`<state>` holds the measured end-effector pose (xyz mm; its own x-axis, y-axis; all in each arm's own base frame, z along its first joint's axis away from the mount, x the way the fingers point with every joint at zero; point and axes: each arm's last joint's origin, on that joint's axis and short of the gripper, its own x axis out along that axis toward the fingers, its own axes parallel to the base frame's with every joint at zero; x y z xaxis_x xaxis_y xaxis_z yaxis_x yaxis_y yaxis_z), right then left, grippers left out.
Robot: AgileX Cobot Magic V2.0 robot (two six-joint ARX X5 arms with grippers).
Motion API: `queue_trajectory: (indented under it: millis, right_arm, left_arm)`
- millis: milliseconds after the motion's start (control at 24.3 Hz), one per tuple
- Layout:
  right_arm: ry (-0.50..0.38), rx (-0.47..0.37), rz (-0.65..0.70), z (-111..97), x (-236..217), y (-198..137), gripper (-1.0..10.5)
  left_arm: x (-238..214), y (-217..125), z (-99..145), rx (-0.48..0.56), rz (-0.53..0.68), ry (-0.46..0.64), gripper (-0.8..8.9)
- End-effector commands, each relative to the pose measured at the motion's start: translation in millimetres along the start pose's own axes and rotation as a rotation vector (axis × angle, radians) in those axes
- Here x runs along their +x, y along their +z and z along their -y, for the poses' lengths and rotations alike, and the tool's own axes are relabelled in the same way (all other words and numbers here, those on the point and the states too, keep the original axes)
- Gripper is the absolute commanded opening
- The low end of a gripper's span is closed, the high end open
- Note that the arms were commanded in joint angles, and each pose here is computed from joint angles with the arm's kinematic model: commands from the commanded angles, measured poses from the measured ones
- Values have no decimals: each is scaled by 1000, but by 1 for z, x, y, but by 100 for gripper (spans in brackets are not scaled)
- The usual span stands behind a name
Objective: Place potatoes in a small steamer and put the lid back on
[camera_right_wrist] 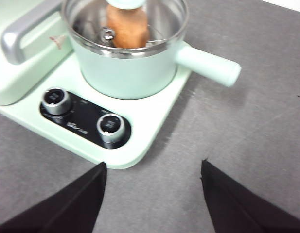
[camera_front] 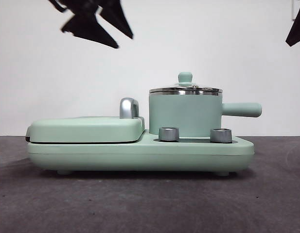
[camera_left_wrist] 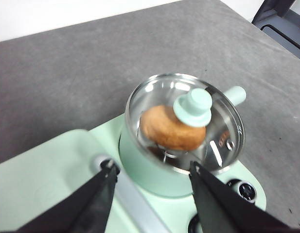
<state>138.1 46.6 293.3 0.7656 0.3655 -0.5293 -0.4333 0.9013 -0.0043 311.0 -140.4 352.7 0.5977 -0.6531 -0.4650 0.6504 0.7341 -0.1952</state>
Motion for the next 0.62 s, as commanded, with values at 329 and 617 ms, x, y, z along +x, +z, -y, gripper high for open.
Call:
queue_trajectory:
  millis: [329,617]
  right_arm:
    - [44,2,-6,-1,3,2,309]
    - [98,8,-50,-2,13,0,309]
  left_arm:
    - [-68,-75,1,-108,50,64,248]
    - [-93,-130,14,-201,56,73,248]
